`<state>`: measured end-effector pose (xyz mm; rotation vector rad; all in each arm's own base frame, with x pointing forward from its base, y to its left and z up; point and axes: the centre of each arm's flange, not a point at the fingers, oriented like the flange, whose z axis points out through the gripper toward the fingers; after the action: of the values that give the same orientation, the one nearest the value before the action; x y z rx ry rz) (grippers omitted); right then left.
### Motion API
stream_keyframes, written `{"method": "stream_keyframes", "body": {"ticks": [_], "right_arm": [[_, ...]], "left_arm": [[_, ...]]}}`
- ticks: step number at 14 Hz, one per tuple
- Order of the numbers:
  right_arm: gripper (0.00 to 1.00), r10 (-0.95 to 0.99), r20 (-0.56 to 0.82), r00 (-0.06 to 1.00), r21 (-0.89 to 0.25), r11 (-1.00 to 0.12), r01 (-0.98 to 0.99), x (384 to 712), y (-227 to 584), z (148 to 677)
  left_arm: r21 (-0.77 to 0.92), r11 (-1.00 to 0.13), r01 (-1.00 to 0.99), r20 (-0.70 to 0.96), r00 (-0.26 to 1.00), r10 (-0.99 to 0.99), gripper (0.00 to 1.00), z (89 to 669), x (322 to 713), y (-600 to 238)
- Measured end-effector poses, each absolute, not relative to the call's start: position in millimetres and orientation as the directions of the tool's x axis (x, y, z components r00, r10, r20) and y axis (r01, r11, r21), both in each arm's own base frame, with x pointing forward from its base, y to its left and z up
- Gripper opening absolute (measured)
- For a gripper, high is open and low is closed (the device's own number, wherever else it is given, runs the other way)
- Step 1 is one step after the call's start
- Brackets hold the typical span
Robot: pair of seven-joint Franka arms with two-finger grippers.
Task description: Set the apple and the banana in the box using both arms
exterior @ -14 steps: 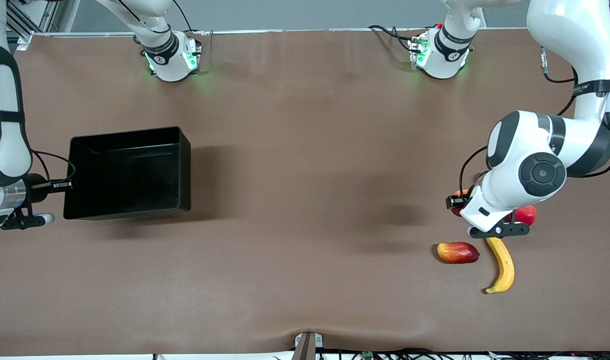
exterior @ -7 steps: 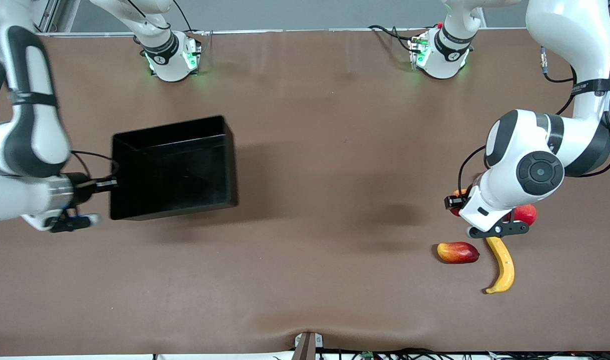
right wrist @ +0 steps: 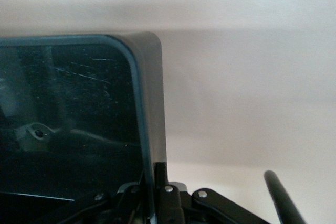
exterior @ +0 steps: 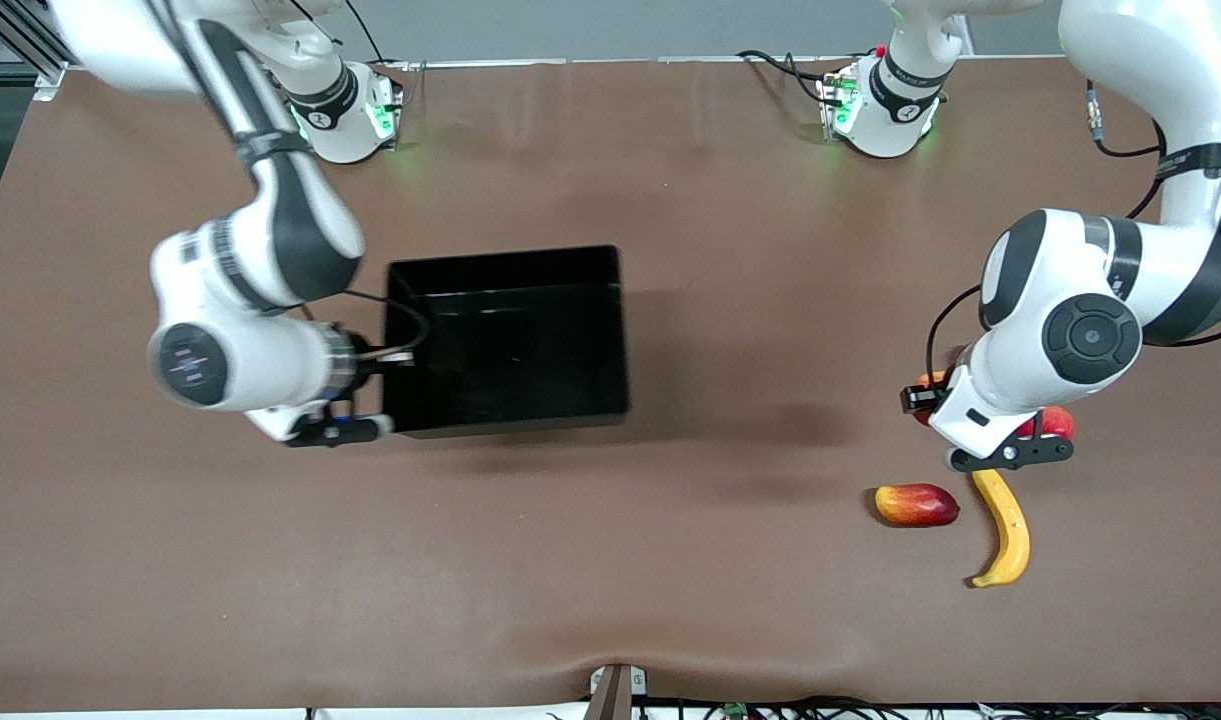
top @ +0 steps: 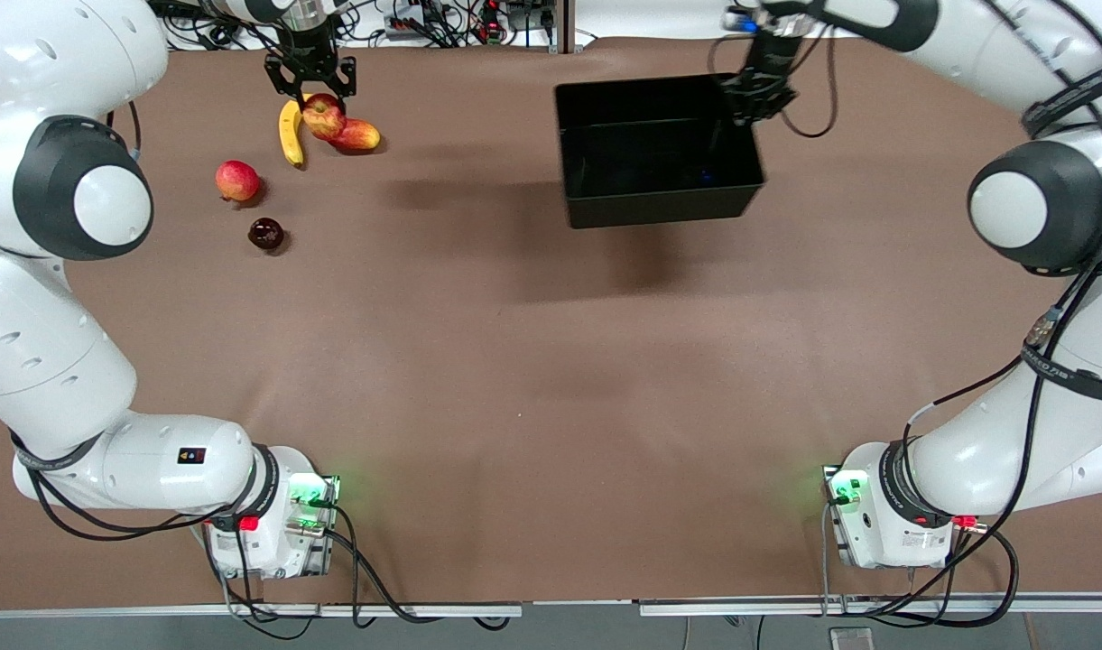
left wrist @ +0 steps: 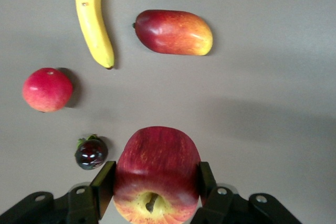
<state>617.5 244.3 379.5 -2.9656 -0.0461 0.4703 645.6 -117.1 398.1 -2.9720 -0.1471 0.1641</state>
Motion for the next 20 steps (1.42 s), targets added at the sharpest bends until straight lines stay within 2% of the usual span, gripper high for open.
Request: {"method": "stream_keyframes", "body": {"ticks": [4,8,14,15,20], "right_arm": [[0.05,-0.042,-0.246,0.968,-0.182,-0.979,-0.089,602,344,325],[0.05,-0.027,-0.172,0.985,-0.216,-0.974,-0.064,588,404,262],[0.05,-0.008,-0.145,0.989,-0.232,-0.972,-0.042,588,429,243],[0.10,-0.005,-0.145,0.989,-0.232,-0.972,-0.039,587,431,242],[0.63,0.003,-0.121,0.993,-0.242,-0.970,-0.026,591,438,254]], "left_arm": [[-0.172,-0.981,0.089,-0.095,0.990,0.107,0.68,401,646,-116],[-0.164,-0.982,0.097,-0.065,0.992,0.109,0.68,418,650,-116],[-0.164,-0.982,0.096,-0.061,0.992,0.107,0.68,422,649,-117],[-0.163,-0.982,0.092,-0.061,0.993,0.104,0.68,422,649,-119],[-0.116,-0.991,0.069,-0.080,0.994,0.078,0.68,422,642,-146]]}}
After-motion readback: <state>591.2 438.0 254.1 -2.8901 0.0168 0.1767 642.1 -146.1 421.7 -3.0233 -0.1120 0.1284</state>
